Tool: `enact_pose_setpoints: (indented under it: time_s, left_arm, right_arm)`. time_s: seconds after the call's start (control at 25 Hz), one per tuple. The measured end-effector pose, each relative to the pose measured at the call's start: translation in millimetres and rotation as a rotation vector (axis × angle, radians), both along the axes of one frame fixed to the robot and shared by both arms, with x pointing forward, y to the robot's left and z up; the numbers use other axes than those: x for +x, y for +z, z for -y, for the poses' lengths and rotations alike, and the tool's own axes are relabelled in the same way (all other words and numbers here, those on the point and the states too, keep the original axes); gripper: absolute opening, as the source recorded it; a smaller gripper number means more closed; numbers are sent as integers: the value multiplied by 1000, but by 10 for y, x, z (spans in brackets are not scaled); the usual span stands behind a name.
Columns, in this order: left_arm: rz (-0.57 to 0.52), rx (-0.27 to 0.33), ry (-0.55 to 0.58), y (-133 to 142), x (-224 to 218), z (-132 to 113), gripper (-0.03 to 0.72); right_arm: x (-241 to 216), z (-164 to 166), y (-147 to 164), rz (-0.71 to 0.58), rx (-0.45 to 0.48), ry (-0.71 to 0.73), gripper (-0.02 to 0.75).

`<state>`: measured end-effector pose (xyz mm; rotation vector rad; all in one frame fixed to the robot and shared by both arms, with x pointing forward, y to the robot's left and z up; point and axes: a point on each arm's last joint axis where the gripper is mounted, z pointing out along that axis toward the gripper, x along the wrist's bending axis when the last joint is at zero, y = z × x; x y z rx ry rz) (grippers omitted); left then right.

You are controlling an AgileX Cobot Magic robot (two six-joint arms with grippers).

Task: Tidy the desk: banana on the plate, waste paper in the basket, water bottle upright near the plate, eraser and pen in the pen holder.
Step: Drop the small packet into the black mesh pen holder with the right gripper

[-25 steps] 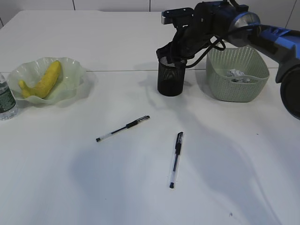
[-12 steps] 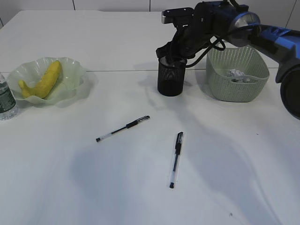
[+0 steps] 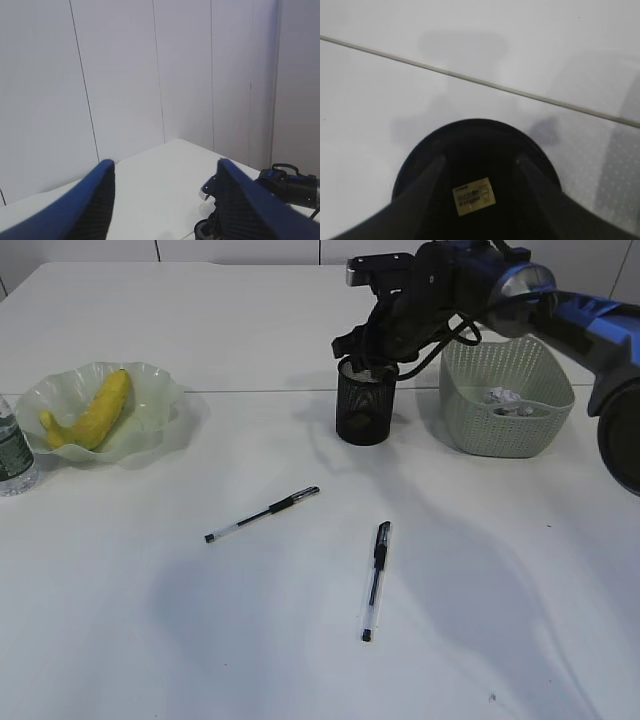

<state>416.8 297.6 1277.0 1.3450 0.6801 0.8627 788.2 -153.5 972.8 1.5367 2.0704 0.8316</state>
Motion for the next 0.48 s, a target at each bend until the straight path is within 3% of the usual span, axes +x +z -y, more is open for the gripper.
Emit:
enact_pose_setpoints:
  time_s: [0.32, 0.48]
  left_arm:
    - [2, -3, 9, 3, 4, -7, 443]
    - [3, -3, 11, 4, 5, -9, 443]
  right_arm:
    - [-34, 4, 547, 67, 19, 5, 319]
    - [-128, 24, 747, 29, 9, 11, 316]
